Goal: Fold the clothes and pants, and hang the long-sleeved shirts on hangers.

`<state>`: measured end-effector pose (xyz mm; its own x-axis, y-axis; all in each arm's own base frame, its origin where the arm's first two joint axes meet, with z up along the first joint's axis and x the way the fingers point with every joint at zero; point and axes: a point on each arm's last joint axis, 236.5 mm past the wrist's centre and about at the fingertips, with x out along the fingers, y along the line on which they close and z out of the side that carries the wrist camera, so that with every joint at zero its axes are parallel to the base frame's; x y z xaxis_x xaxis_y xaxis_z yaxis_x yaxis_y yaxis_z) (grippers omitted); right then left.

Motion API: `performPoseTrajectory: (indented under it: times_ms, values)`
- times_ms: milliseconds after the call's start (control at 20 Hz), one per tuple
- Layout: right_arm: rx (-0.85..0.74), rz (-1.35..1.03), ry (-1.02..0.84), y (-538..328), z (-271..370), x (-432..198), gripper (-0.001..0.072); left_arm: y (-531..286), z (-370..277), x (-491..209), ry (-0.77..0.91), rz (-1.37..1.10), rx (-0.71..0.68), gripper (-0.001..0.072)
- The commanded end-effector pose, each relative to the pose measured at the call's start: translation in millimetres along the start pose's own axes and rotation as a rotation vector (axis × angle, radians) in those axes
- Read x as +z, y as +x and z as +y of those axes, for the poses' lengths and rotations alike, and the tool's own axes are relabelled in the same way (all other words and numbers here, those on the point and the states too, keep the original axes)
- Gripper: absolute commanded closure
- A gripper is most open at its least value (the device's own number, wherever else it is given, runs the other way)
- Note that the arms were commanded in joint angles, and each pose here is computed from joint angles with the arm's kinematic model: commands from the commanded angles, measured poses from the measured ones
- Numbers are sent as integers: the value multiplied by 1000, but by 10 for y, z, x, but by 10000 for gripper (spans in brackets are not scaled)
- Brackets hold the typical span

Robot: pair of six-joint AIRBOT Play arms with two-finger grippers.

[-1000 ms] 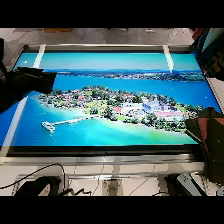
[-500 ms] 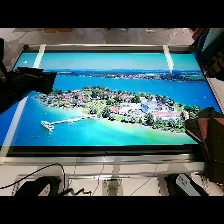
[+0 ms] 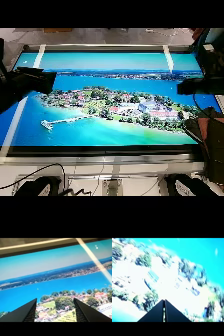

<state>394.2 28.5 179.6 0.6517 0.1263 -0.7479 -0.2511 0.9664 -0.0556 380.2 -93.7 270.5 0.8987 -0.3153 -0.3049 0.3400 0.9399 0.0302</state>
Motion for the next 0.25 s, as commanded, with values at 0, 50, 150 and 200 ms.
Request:
performPoseTrajectory:
  times_ms: [0,50,150,200]
  values:
    - [10,-81,-124,27,225,222,660,-4,3,4,0,-1,1,207]
    - [10,-81,-122,26,223,223,660,-4,3,4,0,-1,1,207]
    - [17,-84,-118,22,240,229,660,-4,3,4,0,-1,1,207]
    - [19,-85,-118,22,246,230,660,-4,3,4,0,-1,1,207]
